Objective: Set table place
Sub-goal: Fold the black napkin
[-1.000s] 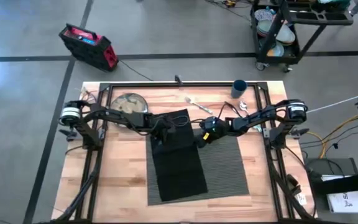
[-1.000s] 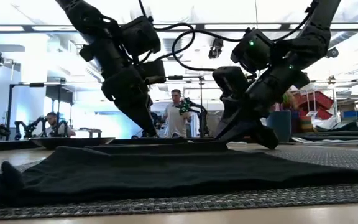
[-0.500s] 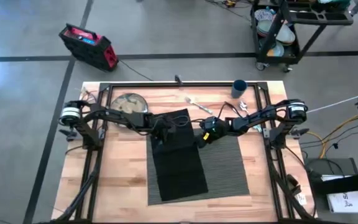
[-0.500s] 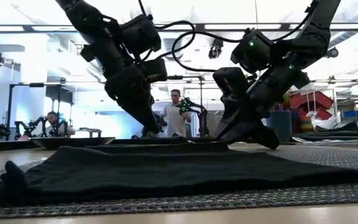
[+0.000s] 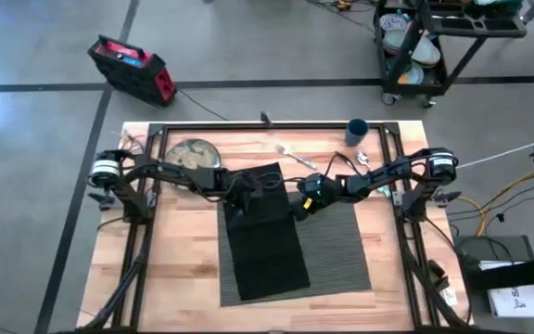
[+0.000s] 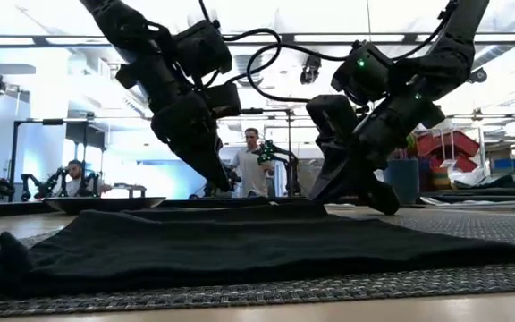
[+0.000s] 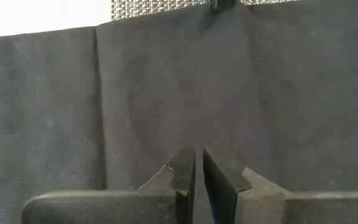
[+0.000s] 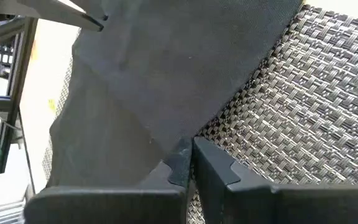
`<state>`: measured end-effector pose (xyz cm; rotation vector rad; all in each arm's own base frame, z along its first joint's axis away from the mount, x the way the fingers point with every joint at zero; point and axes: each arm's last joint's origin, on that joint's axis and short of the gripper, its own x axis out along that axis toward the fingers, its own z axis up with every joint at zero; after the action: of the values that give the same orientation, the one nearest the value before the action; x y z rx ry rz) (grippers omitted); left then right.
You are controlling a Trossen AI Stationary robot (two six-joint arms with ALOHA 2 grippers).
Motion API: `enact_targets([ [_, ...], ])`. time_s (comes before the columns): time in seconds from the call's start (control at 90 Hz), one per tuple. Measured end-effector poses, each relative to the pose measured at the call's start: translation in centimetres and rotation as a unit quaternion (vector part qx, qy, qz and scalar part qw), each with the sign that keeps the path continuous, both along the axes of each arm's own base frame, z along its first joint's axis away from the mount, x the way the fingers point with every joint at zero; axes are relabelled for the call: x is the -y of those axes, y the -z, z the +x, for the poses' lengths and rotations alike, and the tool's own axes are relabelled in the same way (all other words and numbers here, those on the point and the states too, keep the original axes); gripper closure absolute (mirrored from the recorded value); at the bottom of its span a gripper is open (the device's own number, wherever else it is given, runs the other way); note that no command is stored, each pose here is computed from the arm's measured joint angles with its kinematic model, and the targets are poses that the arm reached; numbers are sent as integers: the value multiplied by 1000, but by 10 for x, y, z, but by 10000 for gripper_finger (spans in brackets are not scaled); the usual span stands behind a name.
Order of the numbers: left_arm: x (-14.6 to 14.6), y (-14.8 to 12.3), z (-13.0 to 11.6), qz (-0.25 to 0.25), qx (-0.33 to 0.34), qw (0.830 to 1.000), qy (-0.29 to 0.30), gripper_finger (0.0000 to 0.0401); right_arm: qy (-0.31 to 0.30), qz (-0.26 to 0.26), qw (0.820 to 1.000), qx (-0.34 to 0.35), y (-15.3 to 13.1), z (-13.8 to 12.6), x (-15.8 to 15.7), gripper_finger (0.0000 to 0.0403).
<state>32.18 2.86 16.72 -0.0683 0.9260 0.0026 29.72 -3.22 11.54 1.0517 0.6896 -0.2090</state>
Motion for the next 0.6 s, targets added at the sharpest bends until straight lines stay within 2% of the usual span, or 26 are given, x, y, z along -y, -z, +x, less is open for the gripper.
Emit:
enact_targets([
  [0.411,0,-29,5,8,43,999,8,385,-1,5,999,40,-14,1,1,403],
  [0.6,4,-40,9,8,72,997,16,371,5,5,998,56,-18,3,7,403],
])
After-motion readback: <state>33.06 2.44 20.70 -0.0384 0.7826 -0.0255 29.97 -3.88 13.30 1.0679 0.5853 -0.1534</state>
